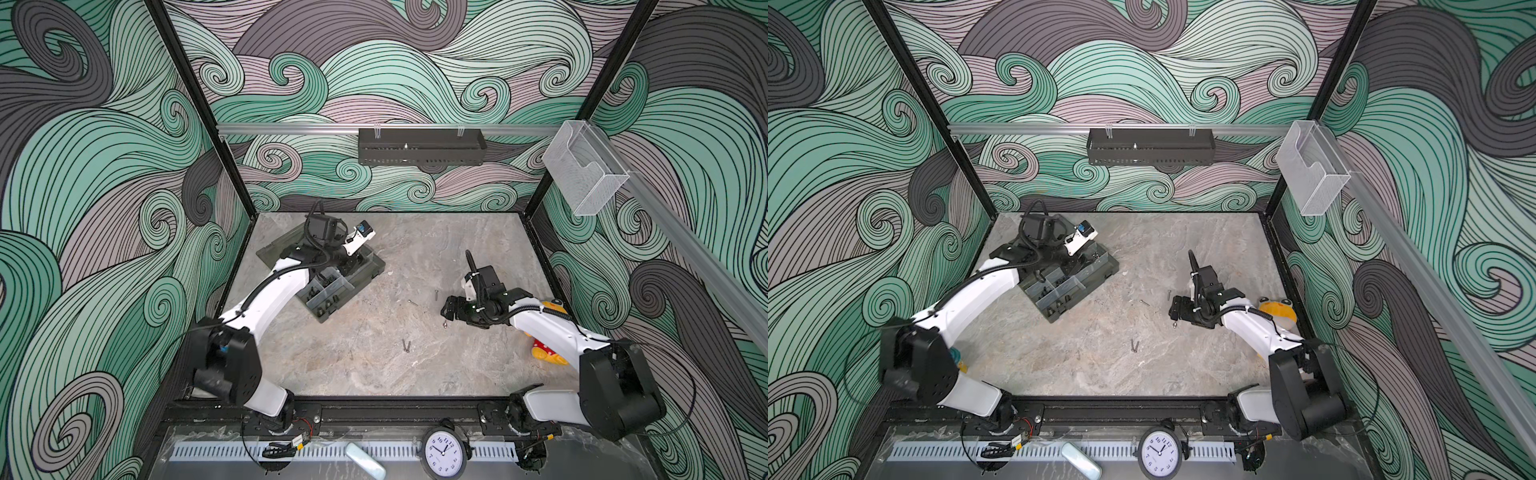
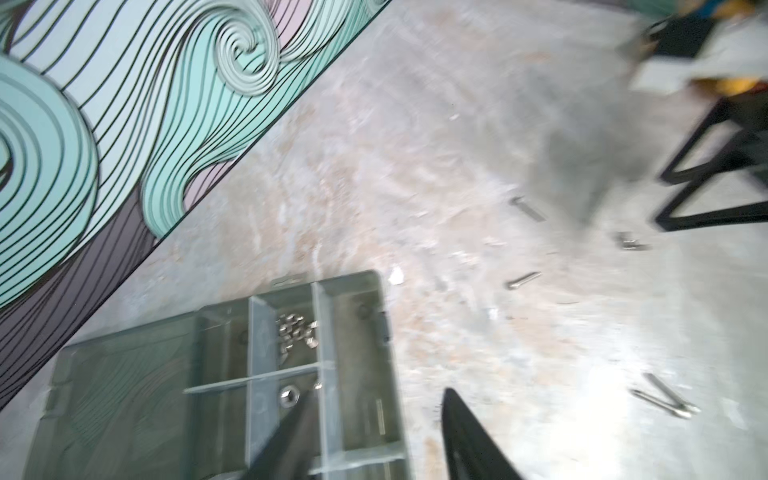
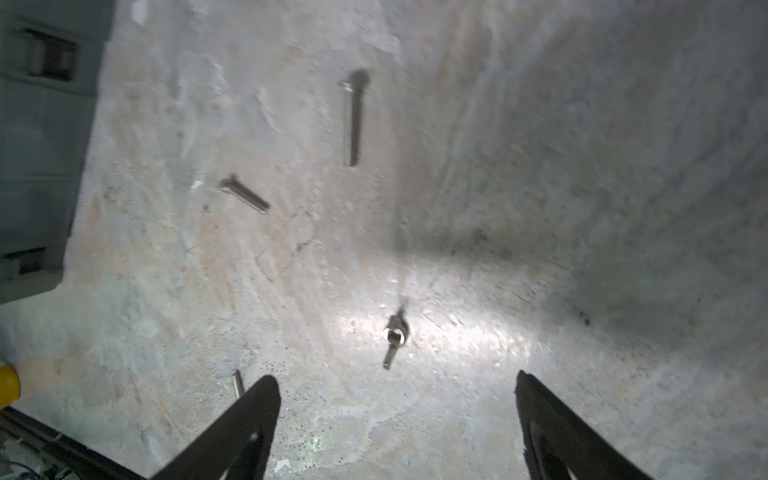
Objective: Sort the screws and nuts into containers
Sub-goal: Place the nut into the container, then pick up the nut from the center of the table.
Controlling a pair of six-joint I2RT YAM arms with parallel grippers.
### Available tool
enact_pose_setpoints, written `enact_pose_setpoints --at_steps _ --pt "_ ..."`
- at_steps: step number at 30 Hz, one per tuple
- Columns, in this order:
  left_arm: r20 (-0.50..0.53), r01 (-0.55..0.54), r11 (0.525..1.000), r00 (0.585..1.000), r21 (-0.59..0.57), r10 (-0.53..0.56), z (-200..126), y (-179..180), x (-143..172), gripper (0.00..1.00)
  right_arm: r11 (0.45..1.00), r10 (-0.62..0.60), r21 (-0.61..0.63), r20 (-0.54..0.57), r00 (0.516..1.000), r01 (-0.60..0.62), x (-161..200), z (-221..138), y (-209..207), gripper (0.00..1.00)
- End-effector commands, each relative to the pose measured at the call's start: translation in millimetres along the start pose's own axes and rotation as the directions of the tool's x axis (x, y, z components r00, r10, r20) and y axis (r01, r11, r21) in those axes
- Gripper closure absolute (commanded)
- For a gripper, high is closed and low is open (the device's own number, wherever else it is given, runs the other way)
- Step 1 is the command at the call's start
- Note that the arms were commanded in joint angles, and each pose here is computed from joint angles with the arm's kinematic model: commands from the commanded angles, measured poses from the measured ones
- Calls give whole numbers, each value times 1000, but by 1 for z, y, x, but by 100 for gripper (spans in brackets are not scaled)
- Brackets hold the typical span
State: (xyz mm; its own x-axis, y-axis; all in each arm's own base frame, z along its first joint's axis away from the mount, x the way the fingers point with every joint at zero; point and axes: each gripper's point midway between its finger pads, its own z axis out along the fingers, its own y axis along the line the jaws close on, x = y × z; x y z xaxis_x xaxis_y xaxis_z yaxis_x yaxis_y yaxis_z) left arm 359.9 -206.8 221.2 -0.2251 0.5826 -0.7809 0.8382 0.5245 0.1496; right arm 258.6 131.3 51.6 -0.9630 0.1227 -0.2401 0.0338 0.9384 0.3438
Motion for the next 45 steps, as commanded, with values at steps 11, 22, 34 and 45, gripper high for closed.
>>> enact_pose_setpoints --at_steps 11,22,34,45 --pt "128 -261 907 964 329 231 -3 -125 37 1 985 -89 140 -88 992 101 11 18 -3 41" --pt "104 -313 902 950 298 295 -1 -126 46 1 982 -100 151 -80 992 111 5 30 -2 58" --pt "81 -311 904 950 293 301 2 -124 51 1 986 -104 119 -84 991 113 0 36 10 64" --pt "76 -316 901 949 296 307 3 -126 53 1 985 -81 138 -137 987 100 11 41 6 76"
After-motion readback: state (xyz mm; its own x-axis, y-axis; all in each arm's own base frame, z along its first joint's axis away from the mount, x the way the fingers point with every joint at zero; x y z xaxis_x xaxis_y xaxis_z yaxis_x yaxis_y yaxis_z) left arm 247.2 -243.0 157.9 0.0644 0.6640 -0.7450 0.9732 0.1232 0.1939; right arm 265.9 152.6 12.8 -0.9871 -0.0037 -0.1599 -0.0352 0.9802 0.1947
